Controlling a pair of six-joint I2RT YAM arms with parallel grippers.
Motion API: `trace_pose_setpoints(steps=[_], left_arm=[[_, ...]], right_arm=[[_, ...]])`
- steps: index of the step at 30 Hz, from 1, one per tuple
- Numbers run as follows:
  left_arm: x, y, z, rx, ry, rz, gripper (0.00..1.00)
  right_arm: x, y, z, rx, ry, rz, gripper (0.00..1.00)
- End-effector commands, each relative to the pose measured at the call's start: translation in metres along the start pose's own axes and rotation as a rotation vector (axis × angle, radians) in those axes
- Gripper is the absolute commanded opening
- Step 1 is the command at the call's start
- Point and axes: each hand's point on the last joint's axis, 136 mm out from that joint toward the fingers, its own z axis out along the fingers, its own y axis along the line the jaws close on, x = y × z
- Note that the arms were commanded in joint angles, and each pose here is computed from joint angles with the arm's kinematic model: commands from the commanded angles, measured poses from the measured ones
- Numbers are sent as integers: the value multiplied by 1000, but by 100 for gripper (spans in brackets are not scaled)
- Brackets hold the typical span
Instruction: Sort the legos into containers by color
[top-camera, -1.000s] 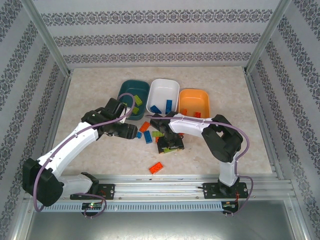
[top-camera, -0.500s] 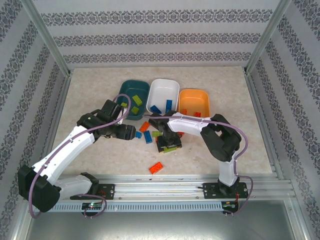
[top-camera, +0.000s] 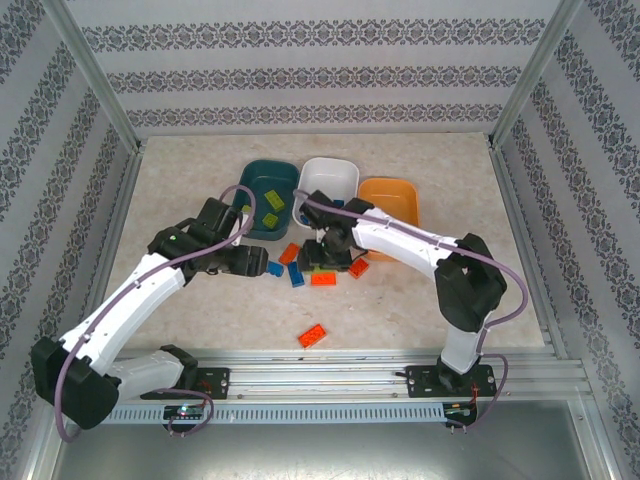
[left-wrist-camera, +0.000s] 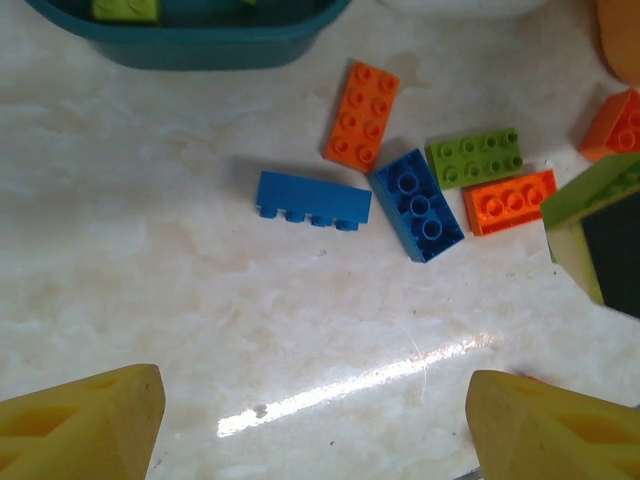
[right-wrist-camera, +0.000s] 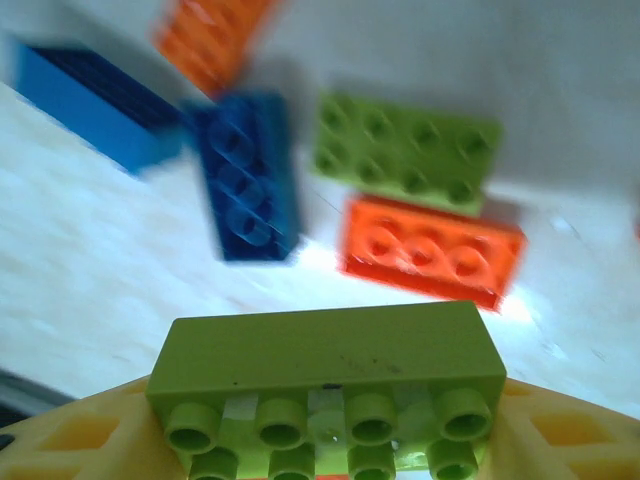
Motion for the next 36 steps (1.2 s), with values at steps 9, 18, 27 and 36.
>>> trace_pose_setpoints(steps=[9, 18, 27, 36], left_arm=[[-5, 18, -42, -53, -120, -17, 81], [7, 27, -46, -81, -103, -15, 83], [-1, 16, -32, -32, -72, -2, 84], [-15, 3, -18, 22, -52, 2, 84]], right_arm=[[-112, 103, -2, -341, -48, 137, 62], [-150, 115, 16, -354, -58, 161, 71], [-145, 91, -10, -322, -118, 151, 77], [-103, 42, -32, -158, -89, 111, 76]])
